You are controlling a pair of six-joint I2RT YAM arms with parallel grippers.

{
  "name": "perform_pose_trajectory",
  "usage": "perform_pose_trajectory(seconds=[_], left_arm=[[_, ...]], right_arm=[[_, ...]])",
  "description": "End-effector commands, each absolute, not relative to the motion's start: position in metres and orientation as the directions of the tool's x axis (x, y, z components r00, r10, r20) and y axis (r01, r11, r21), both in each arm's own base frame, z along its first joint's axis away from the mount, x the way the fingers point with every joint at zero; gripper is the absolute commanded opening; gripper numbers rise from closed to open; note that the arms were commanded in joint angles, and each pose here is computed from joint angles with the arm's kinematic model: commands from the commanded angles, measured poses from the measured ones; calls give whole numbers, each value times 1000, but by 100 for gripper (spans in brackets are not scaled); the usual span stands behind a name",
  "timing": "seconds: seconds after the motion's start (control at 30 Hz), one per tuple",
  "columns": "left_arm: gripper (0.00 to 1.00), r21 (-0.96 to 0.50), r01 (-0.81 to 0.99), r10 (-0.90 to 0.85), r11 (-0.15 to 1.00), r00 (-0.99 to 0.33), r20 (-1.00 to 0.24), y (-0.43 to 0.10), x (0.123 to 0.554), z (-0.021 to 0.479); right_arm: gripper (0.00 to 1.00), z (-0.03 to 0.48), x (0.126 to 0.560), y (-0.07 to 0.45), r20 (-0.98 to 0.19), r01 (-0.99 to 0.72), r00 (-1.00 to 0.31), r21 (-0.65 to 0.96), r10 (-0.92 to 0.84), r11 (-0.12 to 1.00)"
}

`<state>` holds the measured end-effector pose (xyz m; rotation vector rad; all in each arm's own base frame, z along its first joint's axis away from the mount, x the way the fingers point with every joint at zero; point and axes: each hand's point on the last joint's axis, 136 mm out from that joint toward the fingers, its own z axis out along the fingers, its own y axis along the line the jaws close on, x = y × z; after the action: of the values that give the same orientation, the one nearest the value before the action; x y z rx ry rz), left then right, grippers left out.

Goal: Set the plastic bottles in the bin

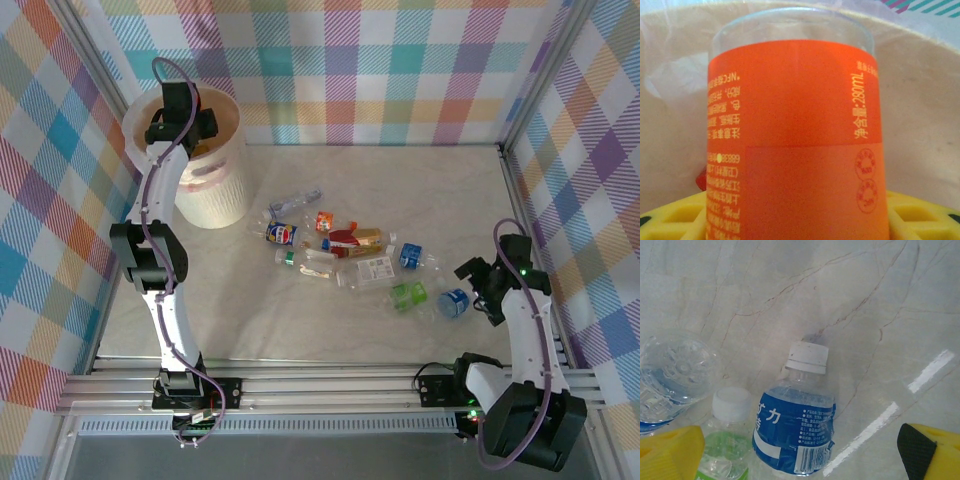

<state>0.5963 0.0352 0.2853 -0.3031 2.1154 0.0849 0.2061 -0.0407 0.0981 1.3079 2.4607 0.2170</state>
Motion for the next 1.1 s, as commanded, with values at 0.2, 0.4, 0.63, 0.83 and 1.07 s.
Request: perform_pose_trajectory(seconds=[0.2,0.4,0.63,0.83,1.07], left_arm=[[75,-68,-274,-201,959,-495,-845,42,584,292],[83,-71,-274,-201,959,-482,-853,42,576,301],[91,-90,-267,-207,960,-453,-867,40,564,321],[100,-146,-234,-233,961,-404,-885,33,549,349],[100,-247,-162,-289,955,-343,-894,17,524,383]], right_arm=[[100,87,215,-35,-180,777,-488,357,854,519],[100,81,208,-33,-157,786,-497,335,853,520],[99,71,203,-29,-133,788,-504,333,854,517],[94,63,210,-21,-100,775,-505,384,857,502],[90,54,217,-19,-82,772,-507,399,858,494]])
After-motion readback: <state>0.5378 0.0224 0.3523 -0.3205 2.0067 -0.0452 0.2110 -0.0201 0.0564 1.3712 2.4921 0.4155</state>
